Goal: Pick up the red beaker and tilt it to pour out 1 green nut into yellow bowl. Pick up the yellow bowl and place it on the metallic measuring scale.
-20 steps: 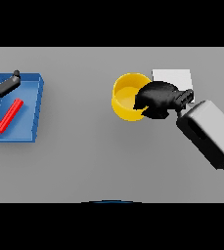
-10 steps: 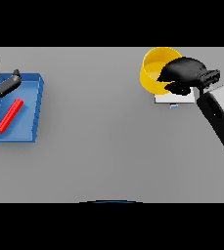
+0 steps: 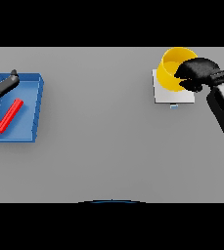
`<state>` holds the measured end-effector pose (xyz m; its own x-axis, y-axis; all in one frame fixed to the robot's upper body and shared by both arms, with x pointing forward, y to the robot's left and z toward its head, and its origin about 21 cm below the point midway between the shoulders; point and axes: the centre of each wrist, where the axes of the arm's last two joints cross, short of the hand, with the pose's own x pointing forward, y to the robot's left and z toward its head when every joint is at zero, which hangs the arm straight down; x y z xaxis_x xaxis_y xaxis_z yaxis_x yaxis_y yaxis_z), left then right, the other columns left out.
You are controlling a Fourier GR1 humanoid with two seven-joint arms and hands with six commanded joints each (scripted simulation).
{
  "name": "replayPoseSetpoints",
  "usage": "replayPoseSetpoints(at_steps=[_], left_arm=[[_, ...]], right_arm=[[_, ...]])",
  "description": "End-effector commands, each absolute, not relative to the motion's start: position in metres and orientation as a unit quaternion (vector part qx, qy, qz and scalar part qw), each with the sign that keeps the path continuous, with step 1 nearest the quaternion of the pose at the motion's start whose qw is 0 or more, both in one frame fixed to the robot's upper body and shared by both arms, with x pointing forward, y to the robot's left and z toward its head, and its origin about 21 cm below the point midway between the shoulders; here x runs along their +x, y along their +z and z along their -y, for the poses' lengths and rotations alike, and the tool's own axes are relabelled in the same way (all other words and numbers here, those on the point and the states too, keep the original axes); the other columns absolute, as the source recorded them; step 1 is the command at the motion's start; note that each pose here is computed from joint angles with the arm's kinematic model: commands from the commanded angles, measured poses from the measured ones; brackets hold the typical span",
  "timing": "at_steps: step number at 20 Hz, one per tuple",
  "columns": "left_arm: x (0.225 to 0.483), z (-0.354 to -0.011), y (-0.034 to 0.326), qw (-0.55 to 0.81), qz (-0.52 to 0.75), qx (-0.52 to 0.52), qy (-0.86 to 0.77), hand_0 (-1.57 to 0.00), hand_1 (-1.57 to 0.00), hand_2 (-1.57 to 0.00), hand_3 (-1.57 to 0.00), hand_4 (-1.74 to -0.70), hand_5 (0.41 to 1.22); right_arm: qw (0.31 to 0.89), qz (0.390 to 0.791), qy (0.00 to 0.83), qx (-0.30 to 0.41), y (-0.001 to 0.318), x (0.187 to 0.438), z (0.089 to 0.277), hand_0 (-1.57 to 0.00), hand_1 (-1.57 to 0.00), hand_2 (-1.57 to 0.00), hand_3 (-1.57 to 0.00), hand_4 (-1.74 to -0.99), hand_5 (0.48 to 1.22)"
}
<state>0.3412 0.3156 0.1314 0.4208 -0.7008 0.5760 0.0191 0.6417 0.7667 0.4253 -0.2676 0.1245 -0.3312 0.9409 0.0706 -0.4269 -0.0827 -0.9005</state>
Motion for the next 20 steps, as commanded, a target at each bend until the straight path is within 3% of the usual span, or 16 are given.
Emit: replayPoseSetpoints(at_steps=[1,7,11,13,14,15,17,20], left_arm=[[0.341,-0.317,0.13,0.765,0.484,0.353,-0.236,0.0,0.0,0.0,0.0,-0.81,0.757],[0.34,-0.317,0.129,0.763,0.486,0.351,-0.24,0.0,0.0,0.0,0.0,-0.8,0.729],[0.341,-0.314,0.129,0.763,0.489,0.352,-0.236,0.0,0.0,0.0,0.0,-0.81,0.734],[0.341,-0.316,0.126,0.764,0.487,0.35,-0.238,0.0,0.0,0.0,0.0,-0.81,0.74],[0.34,-0.315,0.126,0.764,0.486,0.349,-0.241,0.0,0.0,0.0,0.0,-0.81,0.745],[0.344,-0.315,0.13,0.765,0.484,0.351,-0.24,0.0,0.0,0.0,0.0,-0.81,0.745],[0.345,-0.315,0.127,0.767,0.482,0.35,-0.239,0.0,0.0,0.0,0.0,-0.81,0.744],[0.349,-0.313,0.127,0.766,0.481,0.351,-0.242,0.0,0.0,0.0,0.0,-0.81,0.74]], right_arm=[[0.506,0.451,0.677,-0.287,0.116,0.427,0.268,-1.57,-1.57,-1.57,-1.36,-1.724,1.221],[0.521,0.445,0.671,-0.285,0.093,0.433,0.27,-1.57,-1.5,-1.56,-1.5,-1.727,1.221],[0.528,0.442,0.669,-0.281,0.088,0.435,0.274,-1.55,-1.42,-1.57,-1.48,-1.721,1.221],[0.533,0.44,0.668,-0.276,0.087,0.437,0.272,-1.54,-1.41,-1.57,-1.17,-1.728,1.221],[0.541,0.437,0.665,-0.273,0.089,0.44,0.268,-1.54,-1.44,-1.5,-1.02,-1.659,1.221],[0.548,0.434,0.662,-0.271,0.086,0.44,0.269,-1.52,-1.35,-1.35,-0.91,-1.596,1.134],[0.554,0.433,0.661,-0.263,0.085,0.439,0.271,-0.98,-0.87,-0.95,-0.76,-1.504,0.983],[0.559,0.425,0.663,-0.262,0.088,0.442,0.273,-0.5,-0.44,-0.6,-0.64,-1.425,0.851]])
